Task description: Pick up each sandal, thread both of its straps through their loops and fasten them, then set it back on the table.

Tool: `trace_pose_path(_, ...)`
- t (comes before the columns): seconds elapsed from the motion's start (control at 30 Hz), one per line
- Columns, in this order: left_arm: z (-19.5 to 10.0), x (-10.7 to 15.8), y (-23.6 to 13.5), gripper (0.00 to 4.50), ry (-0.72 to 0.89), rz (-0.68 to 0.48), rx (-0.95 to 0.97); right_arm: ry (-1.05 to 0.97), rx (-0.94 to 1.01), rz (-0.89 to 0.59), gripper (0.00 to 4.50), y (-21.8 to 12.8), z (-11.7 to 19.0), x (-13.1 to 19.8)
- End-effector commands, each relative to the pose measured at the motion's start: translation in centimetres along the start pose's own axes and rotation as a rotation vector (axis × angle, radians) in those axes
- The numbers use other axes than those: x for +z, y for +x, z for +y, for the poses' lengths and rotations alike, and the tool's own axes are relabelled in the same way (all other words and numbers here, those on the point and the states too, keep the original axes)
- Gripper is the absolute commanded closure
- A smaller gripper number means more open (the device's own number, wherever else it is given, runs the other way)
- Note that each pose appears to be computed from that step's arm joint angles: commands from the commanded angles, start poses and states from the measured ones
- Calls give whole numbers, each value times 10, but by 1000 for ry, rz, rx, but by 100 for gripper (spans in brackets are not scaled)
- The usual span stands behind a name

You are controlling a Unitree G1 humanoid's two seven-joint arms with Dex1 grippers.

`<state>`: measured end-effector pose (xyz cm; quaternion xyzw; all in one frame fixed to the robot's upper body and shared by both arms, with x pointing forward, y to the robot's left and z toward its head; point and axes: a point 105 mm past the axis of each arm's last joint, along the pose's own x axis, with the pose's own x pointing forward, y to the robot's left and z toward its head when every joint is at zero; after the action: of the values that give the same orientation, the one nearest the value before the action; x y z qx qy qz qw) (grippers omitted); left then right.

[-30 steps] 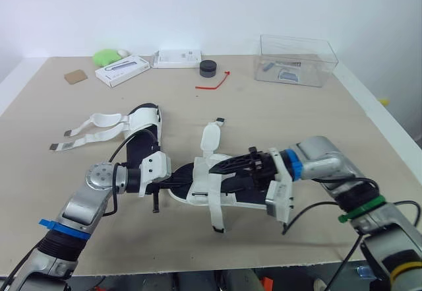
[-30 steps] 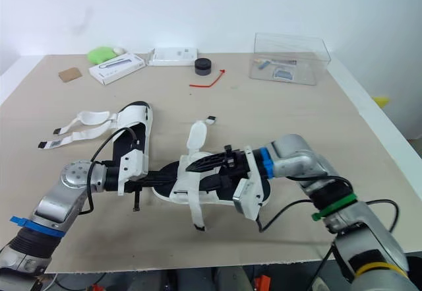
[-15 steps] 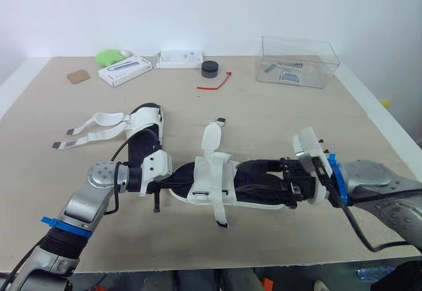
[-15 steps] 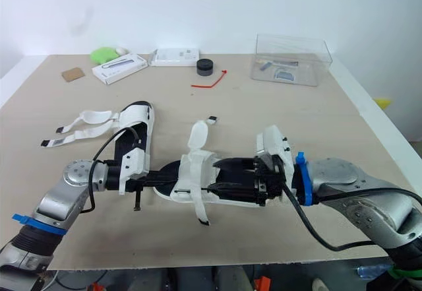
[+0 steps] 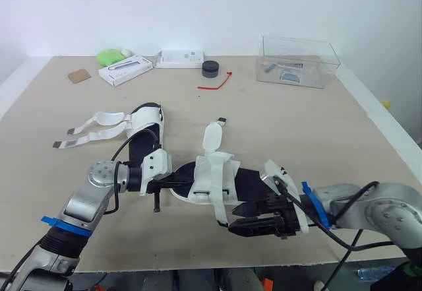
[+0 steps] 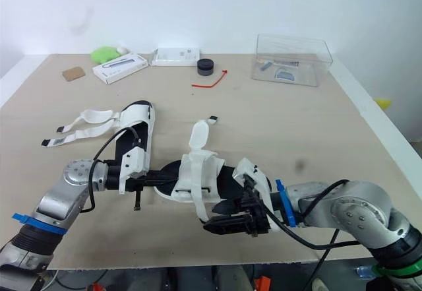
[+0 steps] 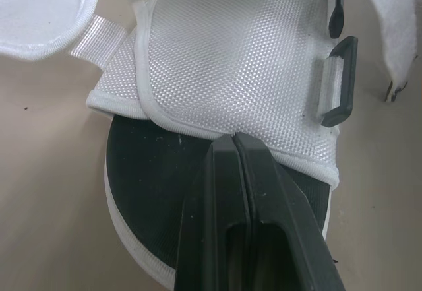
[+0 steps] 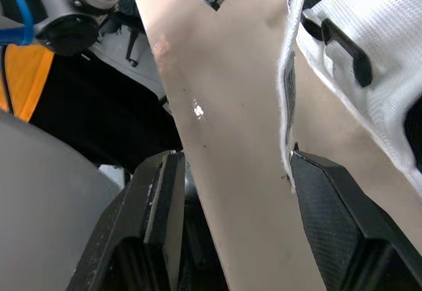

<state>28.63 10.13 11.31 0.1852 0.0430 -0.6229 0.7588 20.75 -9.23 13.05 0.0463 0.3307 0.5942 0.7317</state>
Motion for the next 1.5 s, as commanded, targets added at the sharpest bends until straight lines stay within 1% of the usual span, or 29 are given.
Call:
trace_pose_path(0.03, 4, 13, 0, 450, 30, -32, 11, -42, -64, -19, 174, 2, -17, 8)
trace_pose_path(0.17, 6, 13, 1, 450, 39, -32, 19, -73, -112, -41, 174, 4, -32, 16)
trace_pose_path(0.27, 12, 11, -1, 450, 68, -17, 51, -98, -120, -41, 174, 3, -38, 22)
trace_pose_path(0.53, 18, 8, 3, 450, 85, -10, 88, -122, -88, -8, 174, 1, -36, 20)
trace_pose_path(0.73, 22, 6, 4, 450, 91, -7, 116, -93, 5, 24, 174, 3, -17, 17)
trace_pose_path(1.07, 17, 9, 7, 450, 83, -23, 108, -67, -32, 11, 174, 14, -16, 18)
trace_pose_path(1.1, 17, 9, 7, 450, 80, -25, 105, -64, -38, 11, 197, 14, -16, 18)
trace_pose_path(1.17, 15, 9, 7, 450, 75, -28, 100, -60, -43, 11, 258, 15, -17, 18)
trace_pose_path(1.2, 14, 10, 7, 450, 72, -31, 97, -58, -44, 12, 298, 16, -16, 17)
trace_pose_path(1.23, 13, 10, 7, 450, 69, -33, 94, -52, -42, 12, 358, 16, -16, 16)
trace_pose_path(1.3, 12, 10, 7, 450, 66, -34, 92, -40, -40, 4, 436, 16, -15, 16)
trace_pose_path(1.33, 11, 10, 7, 450, 68, -31, 91, -30, -37, -5, 444, 16, -15, 18)
trace_pose_path(1.5, 11, 8, 6, 450, 66, -24, 88, 30, -7, -77, 444, 7, -14, 39)
